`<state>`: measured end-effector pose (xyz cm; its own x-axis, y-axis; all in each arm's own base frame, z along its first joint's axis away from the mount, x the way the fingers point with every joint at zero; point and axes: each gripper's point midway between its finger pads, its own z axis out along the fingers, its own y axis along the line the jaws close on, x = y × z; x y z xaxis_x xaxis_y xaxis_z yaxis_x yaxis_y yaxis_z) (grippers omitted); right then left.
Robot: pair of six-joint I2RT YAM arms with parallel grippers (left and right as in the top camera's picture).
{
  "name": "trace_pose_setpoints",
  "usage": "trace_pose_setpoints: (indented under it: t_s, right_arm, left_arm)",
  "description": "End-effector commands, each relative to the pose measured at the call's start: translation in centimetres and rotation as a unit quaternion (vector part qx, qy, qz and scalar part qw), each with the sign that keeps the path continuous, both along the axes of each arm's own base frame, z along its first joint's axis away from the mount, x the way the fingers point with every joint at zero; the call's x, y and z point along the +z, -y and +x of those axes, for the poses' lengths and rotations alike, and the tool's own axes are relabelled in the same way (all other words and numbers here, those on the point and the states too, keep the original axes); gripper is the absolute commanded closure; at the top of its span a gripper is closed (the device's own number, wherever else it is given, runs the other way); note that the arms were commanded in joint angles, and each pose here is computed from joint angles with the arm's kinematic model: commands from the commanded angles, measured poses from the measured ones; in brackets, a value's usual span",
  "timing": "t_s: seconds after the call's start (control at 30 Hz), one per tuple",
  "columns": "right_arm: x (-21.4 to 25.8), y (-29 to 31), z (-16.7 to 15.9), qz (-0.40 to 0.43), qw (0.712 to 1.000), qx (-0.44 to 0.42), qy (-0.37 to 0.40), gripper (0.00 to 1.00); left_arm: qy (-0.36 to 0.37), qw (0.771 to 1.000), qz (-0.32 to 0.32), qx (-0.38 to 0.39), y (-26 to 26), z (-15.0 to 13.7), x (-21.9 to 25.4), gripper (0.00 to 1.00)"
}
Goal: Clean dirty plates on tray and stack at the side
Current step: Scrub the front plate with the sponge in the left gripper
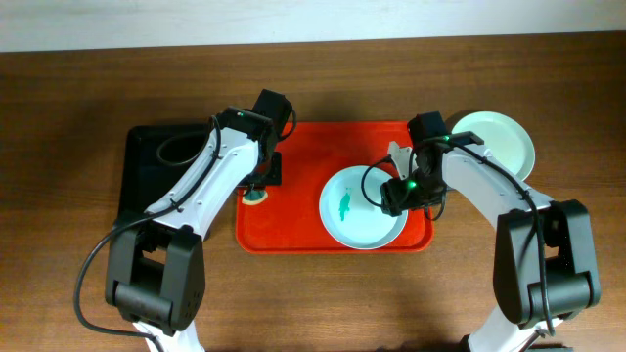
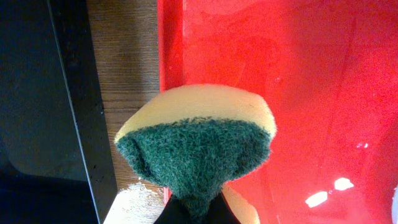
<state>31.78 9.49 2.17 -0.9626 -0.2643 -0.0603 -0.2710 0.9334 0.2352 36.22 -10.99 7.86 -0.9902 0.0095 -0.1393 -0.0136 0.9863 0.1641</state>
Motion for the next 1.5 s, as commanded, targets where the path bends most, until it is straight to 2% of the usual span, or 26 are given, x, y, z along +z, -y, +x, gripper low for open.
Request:
trace_pose_setpoints:
  t_s: [0.0, 0.13, 0.2, 0.33, 0.47, 0.53, 0.6, 0.7, 0.83, 1.0, 1.13, 1.47]
  right_arm:
    - [-0.3, 1.2, -0.9, -0.032, 0.998, -0.045, -0.022, 0.32]
    - [-0.4, 1.2, -1.0, -0.032, 0.998, -0.057, -0.027, 0.34]
    - [-0.4, 1.1, -0.7, -0.031, 0.997, -0.07, -0.024, 0.39]
    - [-0.7, 1.0, 0.1, -0.026, 0.995, -0.099, -0.01, 0.41]
    - [-1.1, 0.9, 0.3, -0.022, 0.992, -0.123, -0.007, 0.58]
    - [-1.1, 0.9, 0.3, -0.021, 0.992, -0.126, -0.009, 0.59]
    - [-1.3, 0.9, 0.4, -0.02, 0.992, -0.128, -0.005, 0.68]
    - [-1.7, 0.9, 0.5, -0.018, 0.99, -0.14, -0.002, 0.69]
    - [-1.6, 0.3, 0.9, 0.0, 0.989, -0.15, 0.0, 0.9]
    - [-1.1, -1.6, 1.9, 0.04, 0.988, -0.146, 0.017, 0.91]
    - [-1.0, -3.0, 2.7, 0.05, 0.986, -0.154, 0.032, 0.96]
    - [-3.2, -5.3, 3.1, 0.048, 0.987, -0.149, 0.032, 0.96]
  left_arm:
    - [-0.005, 1.0, -0.002, 0.002, 0.1, -0.1, -0.3, 1.0]
    - [-0.004, 1.0, -0.002, 0.002, 0.1, -0.1, -0.3, 1.0]
    - [-0.004, 1.0, -0.003, 0.002, 0.1, -0.1, -0.3, 1.0]
    - [-0.004, 1.0, -0.003, 0.002, 0.1, -0.1, -0.3, 1.0]
    - [-0.004, 1.0, -0.003, 0.003, 0.1, -0.1, -0.3, 1.0]
    - [-0.004, 1.0, -0.004, 0.002, 0.2, -0.1, -0.3, 1.0]
    - [-0.006, 1.0, -0.024, 0.001, 0.9, 0.0, -0.4, 1.0]
    - [-0.003, 0.999, -0.044, -0.001, 1.6, 0.2, -0.5, 1.0]
    - [-0.005, 0.995, -0.101, -0.007, 3.7, 0.4, -0.5, 1.0]
    - [-0.015, 0.983, -0.181, -0.02, 6.7, 0.3, -0.1, 1.0]
    - [-0.024, 0.978, -0.203, -0.028, 7.9, -0.1, 0.0, 1.0]
    - [-0.011, 0.973, -0.215, -0.082, 12.3, -1.2, 0.1, 1.0]
